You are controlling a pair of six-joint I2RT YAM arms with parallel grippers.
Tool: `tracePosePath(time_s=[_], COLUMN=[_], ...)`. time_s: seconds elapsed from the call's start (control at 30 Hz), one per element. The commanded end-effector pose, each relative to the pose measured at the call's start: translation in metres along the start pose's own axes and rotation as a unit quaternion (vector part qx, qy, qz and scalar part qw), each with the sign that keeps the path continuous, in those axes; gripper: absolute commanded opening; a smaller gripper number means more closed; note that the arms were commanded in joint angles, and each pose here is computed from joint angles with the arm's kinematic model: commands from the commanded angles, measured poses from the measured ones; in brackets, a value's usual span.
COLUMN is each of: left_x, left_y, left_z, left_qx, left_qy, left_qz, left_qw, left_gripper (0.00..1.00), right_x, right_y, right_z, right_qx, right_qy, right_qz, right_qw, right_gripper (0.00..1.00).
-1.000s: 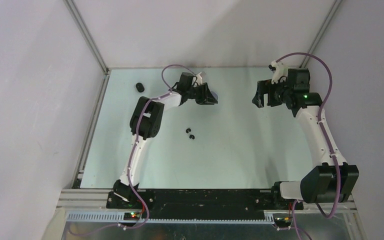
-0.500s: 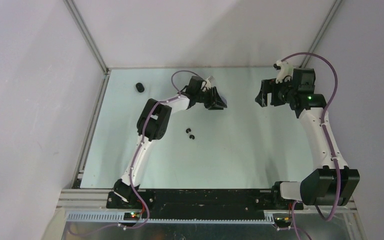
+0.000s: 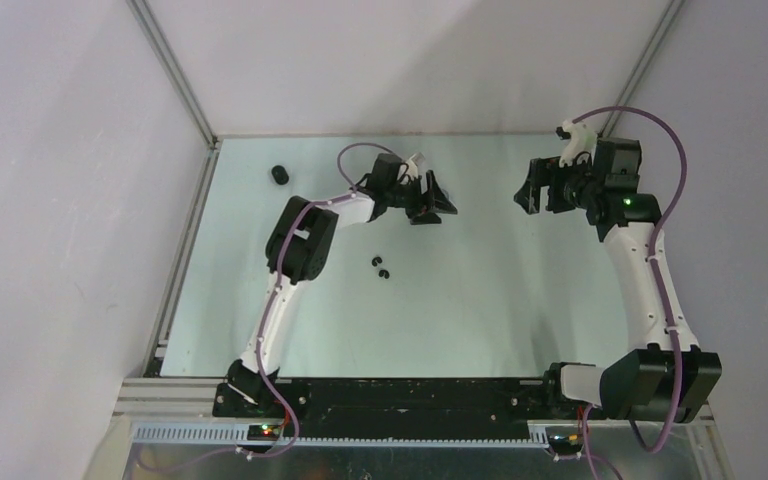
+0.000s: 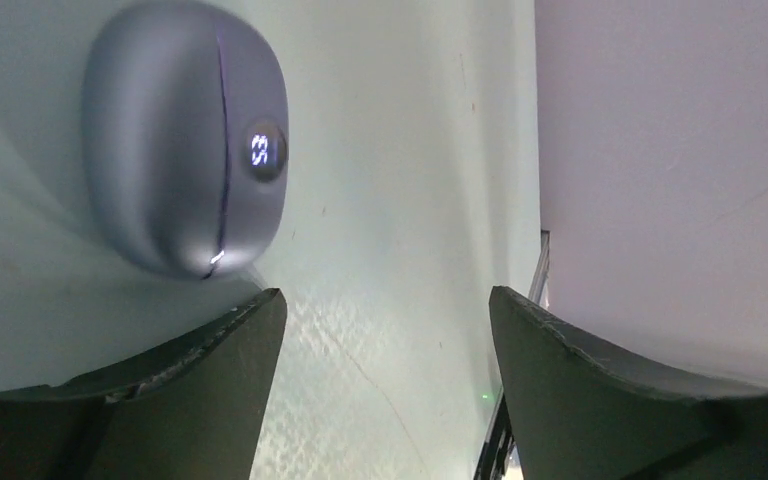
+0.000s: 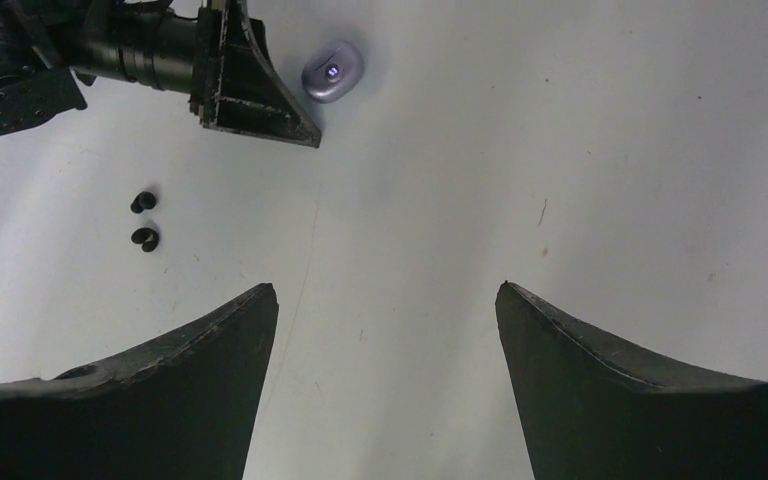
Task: Insert the wireless bluetooth earbuds into the charging case
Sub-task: Place the charging case at the center of the board, then move the charging case to the center of the board.
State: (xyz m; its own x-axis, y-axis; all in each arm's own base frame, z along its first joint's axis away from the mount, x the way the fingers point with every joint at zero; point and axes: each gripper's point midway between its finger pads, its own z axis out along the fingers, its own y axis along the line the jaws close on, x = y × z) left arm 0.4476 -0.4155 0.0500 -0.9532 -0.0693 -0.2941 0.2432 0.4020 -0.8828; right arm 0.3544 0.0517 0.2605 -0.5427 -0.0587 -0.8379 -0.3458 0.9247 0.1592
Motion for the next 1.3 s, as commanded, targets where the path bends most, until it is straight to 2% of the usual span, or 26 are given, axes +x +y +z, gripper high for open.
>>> tracePosePath(time_s=[0.0, 0.03, 0.07, 0.17, 0.2, 0.23, 0.27, 0.3, 0.37, 0.4, 0.43, 0.47, 0.57, 0.6, 0.63, 0.73, 0.8, 0.97, 1.1, 1.27], left_x=[0.014, 0.018, 0.013, 0.027, 0.022, 0.028, 0.022, 0.024, 0.012, 0.009, 0.001, -0.004, -0.021, -0.023, -0.024, -0.026, -0.021, -0.016, -0.045, -0.066], left_y=[-0.004, -0.004, -0.020, -0.033, -0.051, -0.050, -0.067, -0.063, -0.083, -0.077, -0.086, -0.077, -0.073, -0.056, -0.054, -0.005, 0.020, 0.070, 0.096, 0.150], left_z=[-0.024, -0.028, -0.037, -0.062, -0.076, -0.086, -0.102, -0.116, -0.158, -0.178, -0.198, -0.221, -0.286, -0.310, -0.325, -0.380, -0.399, -0.413, -0.418, -0.400], left_qx=[-0.032, -0.037, -0.031, -0.036, -0.029, -0.041, -0.039, -0.063, -0.092, -0.113, -0.131, -0.156, -0.221, -0.253, -0.269, -0.381, -0.424, -0.471, -0.514, -0.537], left_qy=[0.007, 0.013, 0.007, 0.029, 0.023, 0.033, 0.024, 0.030, 0.007, 0.005, -0.014, -0.020, -0.060, -0.066, -0.070, -0.073, -0.058, -0.028, -0.049, -0.037], left_qz=[0.037, 0.043, 0.082, 0.122, 0.165, 0.164, 0.213, 0.213, 0.287, 0.281, 0.310, 0.303, 0.325, 0.309, 0.329, 0.298, 0.275, 0.211, 0.158, 0.075], left_qw=[0.999, 0.998, 0.996, 0.991, 0.986, 0.985, 0.976, 0.974, 0.953, 0.953, 0.941, 0.940, 0.917, 0.914, 0.903, 0.872, 0.861, 0.856, 0.842, 0.840], left_gripper=[0.91, 0.95, 0.98, 0.99, 0.99, 1.00, 0.99, 0.99, 0.99, 0.99, 0.99, 1.00, 0.99, 0.99, 0.99, 0.99, 0.99, 0.99, 0.99, 0.99], right_x=[-0.013, -0.013, -0.013, -0.012, -0.011, -0.010, -0.010, -0.010, -0.010, -0.011, -0.012, -0.013, -0.015, -0.015, -0.015, -0.014, -0.014, -0.012, -0.009, -0.012], right_y=[0.003, 0.003, 0.001, -0.001, -0.002, -0.002, -0.002, -0.001, 0.003, 0.006, 0.011, 0.015, 0.037, 0.049, 0.054, 0.078, 0.090, 0.109, 0.112, 0.106], right_z=[-0.009, -0.010, -0.011, -0.009, -0.009, -0.008, -0.008, -0.008, -0.009, -0.011, -0.011, -0.014, -0.014, -0.013, -0.013, -0.010, -0.008, -0.003, 0.000, 0.001], right_qx=[-0.007, -0.008, -0.007, -0.005, -0.003, -0.005, -0.006, -0.008, -0.017, -0.023, -0.029, -0.034, -0.050, -0.059, -0.062, -0.074, -0.080, -0.082, -0.082, -0.067], right_qy=[-0.030, -0.032, -0.034, -0.035, -0.035, -0.034, -0.033, -0.034, -0.035, -0.038, -0.039, -0.042, -0.046, -0.047, -0.049, -0.049, -0.049, -0.047, -0.043, -0.045], right_qz=[-0.002, -0.002, -0.003, -0.006, -0.007, -0.008, -0.008, -0.009, -0.007, -0.008, -0.009, -0.013, -0.038, -0.052, -0.062, -0.088, -0.104, -0.127, -0.130, -0.131], right_qw=[1.000, 0.999, 0.999, 0.999, 0.999, 0.999, 0.999, 0.999, 0.999, 0.999, 0.999, 0.998, 0.997, 0.996, 0.995, 0.992, 0.990, 0.987, 0.987, 0.988], right_gripper=[0.85, 0.85, 0.85, 0.88, 0.93, 0.95, 0.98, 0.99, 0.99, 0.99, 0.99, 0.99, 0.99, 0.99, 0.99, 0.99, 0.99, 0.99, 0.99, 0.99])
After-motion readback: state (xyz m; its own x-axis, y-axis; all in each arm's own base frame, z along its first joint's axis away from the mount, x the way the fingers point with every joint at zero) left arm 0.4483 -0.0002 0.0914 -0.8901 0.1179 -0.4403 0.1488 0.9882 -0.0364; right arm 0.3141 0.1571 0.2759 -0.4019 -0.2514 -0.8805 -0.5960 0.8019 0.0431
